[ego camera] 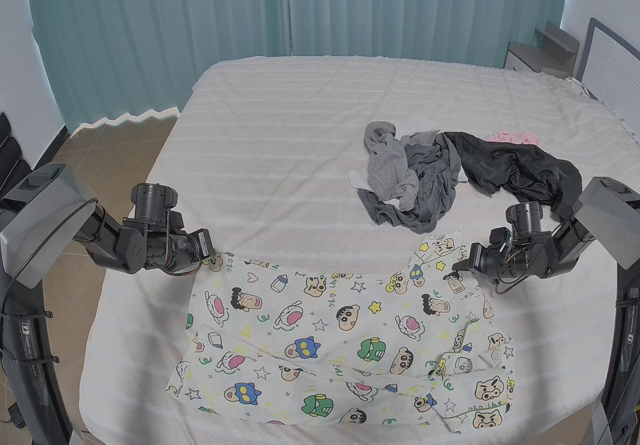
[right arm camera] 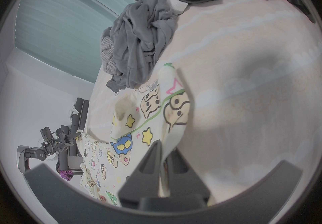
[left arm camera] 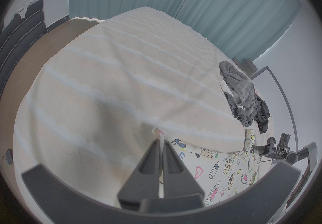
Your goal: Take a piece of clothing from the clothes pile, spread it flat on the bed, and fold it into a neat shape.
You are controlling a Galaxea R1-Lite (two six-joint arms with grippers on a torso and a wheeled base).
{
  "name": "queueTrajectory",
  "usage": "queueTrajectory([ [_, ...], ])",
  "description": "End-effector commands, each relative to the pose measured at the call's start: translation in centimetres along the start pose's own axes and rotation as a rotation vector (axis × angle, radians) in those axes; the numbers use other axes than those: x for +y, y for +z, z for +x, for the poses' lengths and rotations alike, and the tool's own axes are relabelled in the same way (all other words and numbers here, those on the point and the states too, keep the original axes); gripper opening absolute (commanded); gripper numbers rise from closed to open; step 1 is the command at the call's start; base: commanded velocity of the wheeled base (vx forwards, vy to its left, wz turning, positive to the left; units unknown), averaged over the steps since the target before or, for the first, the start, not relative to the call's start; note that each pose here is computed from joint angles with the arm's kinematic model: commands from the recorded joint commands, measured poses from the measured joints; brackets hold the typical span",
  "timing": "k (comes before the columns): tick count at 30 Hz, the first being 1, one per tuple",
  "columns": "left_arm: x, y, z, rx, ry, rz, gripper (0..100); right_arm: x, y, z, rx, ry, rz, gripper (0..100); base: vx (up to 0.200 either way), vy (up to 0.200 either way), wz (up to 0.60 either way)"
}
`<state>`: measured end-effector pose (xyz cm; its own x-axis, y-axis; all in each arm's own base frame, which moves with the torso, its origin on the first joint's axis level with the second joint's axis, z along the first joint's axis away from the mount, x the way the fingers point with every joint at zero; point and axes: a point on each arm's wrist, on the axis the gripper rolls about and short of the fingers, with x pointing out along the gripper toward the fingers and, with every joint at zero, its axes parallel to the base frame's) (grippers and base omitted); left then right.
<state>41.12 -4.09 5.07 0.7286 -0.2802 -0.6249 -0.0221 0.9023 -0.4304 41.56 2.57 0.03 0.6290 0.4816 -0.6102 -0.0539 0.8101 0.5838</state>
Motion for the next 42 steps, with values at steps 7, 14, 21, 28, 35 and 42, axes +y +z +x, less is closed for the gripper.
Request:
queueTrajectory([
  [7, -0.5, 0.4, -1.4, -0.021, -0.006, 0.005, 0, -0.9, 0.1, -1.6, -0.030, 0.006, 0.007, 0, 0.000, 0.000, 0.00],
  [14, -0.5, 0.1, -2.2, -0.046, 0.037, 0.006, 0, -0.7, -0.8, -2.6, -0.140, 0.084, -0.035, 0, 0.000, 0.000, 0.00],
  [21, -0.4, -0.2, -2.7, -0.110, 0.024, 0.015, 0, -0.5, -1.3, -3.2, -0.197, 0.133, -0.037, 0, 0.000, 0.000, 0.00],
  [28, -0.5, -0.3, -3.3, -0.122, 0.018, 0.016, 0, -0.4, -1.7, -4.2, -0.222, 0.157, -0.054, 0, 0.000, 0.000, 0.00],
  [35, -0.9, -0.1, -4.7, -0.138, 0.009, 0.019, 0, 0.3, -1.9, -5.8, -0.237, 0.189, -0.072, 0, 0.000, 0.000, 0.00],
  [42, -0.7, -0.3, -5.3, -0.137, 0.013, 0.022, 0, 0.9, -2.0, -6.9, -0.253, 0.220, -0.094, 0, 0.000, 0.000, 0.00],
])
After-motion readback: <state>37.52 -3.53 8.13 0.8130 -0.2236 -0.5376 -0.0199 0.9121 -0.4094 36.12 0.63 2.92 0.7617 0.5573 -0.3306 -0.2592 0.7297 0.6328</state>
